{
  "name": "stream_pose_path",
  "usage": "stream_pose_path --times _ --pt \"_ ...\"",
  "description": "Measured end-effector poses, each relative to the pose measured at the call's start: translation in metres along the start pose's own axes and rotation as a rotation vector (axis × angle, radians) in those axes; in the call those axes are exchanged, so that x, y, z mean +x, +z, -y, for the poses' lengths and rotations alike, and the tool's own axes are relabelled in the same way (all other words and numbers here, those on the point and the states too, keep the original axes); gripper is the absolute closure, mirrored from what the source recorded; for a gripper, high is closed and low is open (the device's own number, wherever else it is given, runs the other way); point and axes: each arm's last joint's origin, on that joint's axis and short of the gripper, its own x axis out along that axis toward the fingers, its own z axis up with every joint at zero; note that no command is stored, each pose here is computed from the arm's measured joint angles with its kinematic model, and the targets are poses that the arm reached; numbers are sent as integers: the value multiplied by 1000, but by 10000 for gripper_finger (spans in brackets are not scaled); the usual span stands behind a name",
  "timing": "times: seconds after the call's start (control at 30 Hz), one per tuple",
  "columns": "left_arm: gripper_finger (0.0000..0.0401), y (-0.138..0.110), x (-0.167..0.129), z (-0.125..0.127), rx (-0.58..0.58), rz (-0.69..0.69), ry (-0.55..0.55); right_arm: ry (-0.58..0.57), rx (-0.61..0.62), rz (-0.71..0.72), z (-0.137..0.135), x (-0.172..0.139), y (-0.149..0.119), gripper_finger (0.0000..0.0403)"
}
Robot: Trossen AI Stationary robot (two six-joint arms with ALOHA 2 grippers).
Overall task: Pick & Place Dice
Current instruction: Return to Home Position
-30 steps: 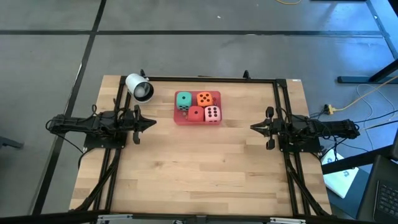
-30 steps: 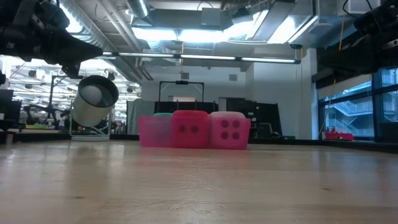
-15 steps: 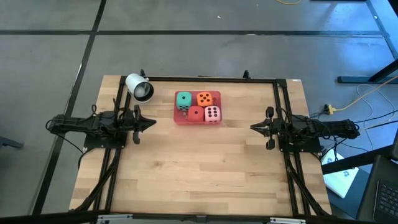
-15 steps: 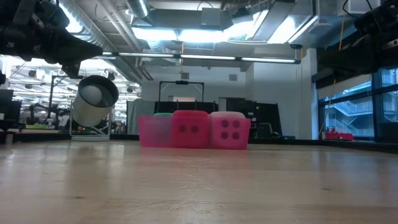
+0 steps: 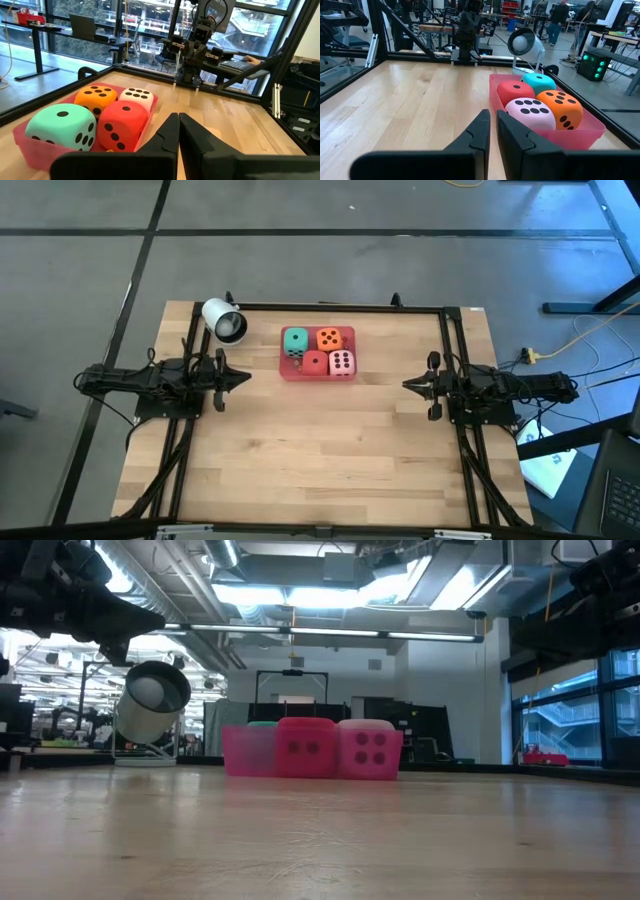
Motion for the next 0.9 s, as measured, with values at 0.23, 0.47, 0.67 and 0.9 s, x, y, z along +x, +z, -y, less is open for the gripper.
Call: stream_pose_path --times 0.23,0.47,0.67,0.9 --pt "398 0 0 0 1 0 0 0 0 0 0 0 0 369" --pt "393 0 0 0 1 0 0 0 0 0 0 0 0 369" --pt "396 0 0 0 -1 0 0 0 0 0 0 0 0 369" --pt "395 0 0 0 -1 1 0 0 0 0 0 0 0 369"
